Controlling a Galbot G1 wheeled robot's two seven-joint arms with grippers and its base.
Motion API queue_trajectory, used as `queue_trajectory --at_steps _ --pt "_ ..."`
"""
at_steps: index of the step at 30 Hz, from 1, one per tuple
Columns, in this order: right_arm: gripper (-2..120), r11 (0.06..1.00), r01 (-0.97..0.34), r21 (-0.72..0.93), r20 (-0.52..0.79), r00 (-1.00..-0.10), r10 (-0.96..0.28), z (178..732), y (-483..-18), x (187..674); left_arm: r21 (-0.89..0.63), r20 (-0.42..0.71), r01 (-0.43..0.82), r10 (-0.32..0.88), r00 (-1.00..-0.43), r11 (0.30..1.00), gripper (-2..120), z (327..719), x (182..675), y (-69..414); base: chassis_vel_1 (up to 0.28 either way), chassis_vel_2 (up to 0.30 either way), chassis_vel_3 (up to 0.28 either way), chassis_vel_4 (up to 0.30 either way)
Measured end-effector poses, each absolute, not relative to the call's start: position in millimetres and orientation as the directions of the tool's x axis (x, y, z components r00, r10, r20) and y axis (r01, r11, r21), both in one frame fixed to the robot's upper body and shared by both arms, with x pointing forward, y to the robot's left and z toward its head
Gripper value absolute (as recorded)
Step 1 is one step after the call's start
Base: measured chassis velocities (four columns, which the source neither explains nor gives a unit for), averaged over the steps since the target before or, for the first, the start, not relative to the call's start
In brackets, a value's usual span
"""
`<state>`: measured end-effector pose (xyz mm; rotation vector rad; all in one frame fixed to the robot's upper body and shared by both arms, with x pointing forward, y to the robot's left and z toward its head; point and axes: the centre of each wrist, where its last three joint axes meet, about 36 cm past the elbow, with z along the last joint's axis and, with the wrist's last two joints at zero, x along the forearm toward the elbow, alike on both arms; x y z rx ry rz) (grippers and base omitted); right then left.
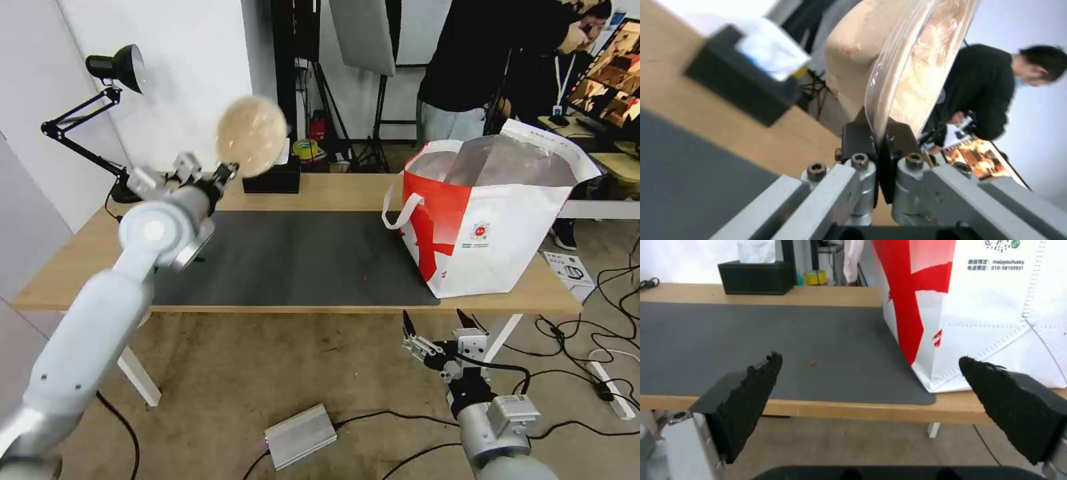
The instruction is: Pick up the trash from the table and place it into the takeout bag.
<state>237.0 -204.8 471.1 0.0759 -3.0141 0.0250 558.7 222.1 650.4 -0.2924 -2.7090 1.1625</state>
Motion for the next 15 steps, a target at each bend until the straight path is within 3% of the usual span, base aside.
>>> queue_trajectory --at_steps 15 --pt "100 0.999 -0.051 -0.013 0.126 -0.991 -0.049 471 -205 237 -0.701 0.088 0.211 0.376 -0.922 0.682 0 673 610 114 0.000 0.000 0.000 0.000"
